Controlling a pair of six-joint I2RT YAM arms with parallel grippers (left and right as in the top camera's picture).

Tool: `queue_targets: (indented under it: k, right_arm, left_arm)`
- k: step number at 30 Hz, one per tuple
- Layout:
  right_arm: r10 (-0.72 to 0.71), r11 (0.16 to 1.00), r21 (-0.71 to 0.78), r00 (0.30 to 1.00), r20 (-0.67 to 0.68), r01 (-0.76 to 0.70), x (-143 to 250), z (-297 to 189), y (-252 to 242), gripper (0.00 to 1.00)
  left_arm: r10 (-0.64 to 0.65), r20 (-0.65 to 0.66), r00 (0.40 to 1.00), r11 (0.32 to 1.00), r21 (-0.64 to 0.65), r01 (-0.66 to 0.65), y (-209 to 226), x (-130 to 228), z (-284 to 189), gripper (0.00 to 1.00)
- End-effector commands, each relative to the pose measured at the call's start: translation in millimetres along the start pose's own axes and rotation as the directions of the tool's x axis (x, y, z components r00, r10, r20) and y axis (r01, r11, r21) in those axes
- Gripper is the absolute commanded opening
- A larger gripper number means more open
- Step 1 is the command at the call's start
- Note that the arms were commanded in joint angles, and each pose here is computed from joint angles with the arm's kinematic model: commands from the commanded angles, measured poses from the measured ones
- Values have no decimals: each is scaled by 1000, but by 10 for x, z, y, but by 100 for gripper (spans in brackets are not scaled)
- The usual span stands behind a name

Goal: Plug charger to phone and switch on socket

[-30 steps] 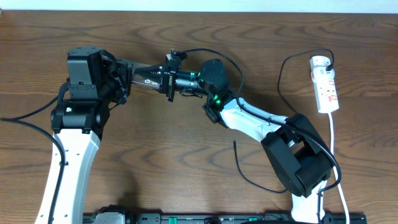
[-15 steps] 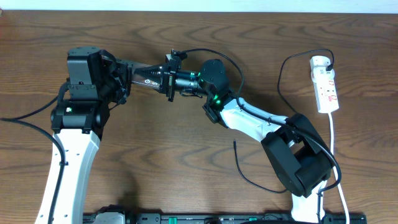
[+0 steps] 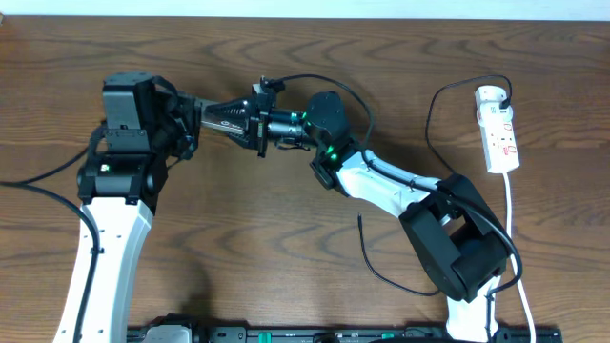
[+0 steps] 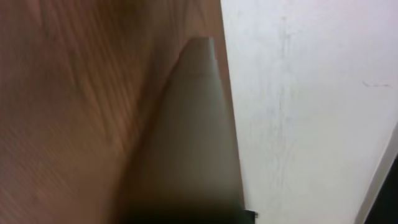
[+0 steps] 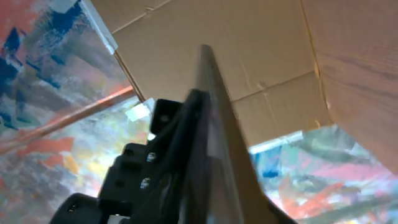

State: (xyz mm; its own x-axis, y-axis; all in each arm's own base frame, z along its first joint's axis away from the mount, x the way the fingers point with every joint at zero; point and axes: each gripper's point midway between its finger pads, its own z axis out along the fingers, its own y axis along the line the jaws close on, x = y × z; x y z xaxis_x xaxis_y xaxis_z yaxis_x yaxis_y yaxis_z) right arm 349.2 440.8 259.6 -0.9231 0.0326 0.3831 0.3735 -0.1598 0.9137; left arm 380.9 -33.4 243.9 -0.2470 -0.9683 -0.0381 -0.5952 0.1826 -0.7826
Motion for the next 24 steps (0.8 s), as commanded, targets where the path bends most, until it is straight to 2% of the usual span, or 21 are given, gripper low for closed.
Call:
queue_targets:
  k: [1, 3, 12, 15, 20, 23, 24]
  right_arm:
    - [-83, 996, -27, 997, -5, 83, 18, -18, 142, 33]
    - [-84, 996, -27, 996, -5, 84, 19, -18, 142, 39]
    - [-84, 996, -27, 996, -5, 84, 19, -18, 142, 50]
    - [-84, 996, -28, 996, -3, 84, 11, -24, 146, 62]
    - [-88, 996, -26, 996, -3, 88, -18, -59, 160, 88]
    - [-90, 996, -21, 996, -9, 89, -31, -85, 163, 99]
    - [-90, 996, -20, 996, -10, 90, -36, -95, 166, 99]
  left_arm:
    - [30, 24, 999, 1000, -2, -30, -32, -44, -18, 8]
    - [30, 25, 999, 1000, -2, -30, -32, -45, -19, 7]
    - [33, 25, 999, 999, -3, -33, -31, -46, -19, 7]
    - [34, 25, 999, 999, -3, -34, -31, -46, -19, 8]
    - [45, 25, 999, 999, -3, -45, -32, -47, -19, 7]
    - [45, 33, 998, 999, -4, -45, -30, -60, -19, 7]
    - [45, 38, 998, 999, -5, -45, -28, -69, -19, 7]
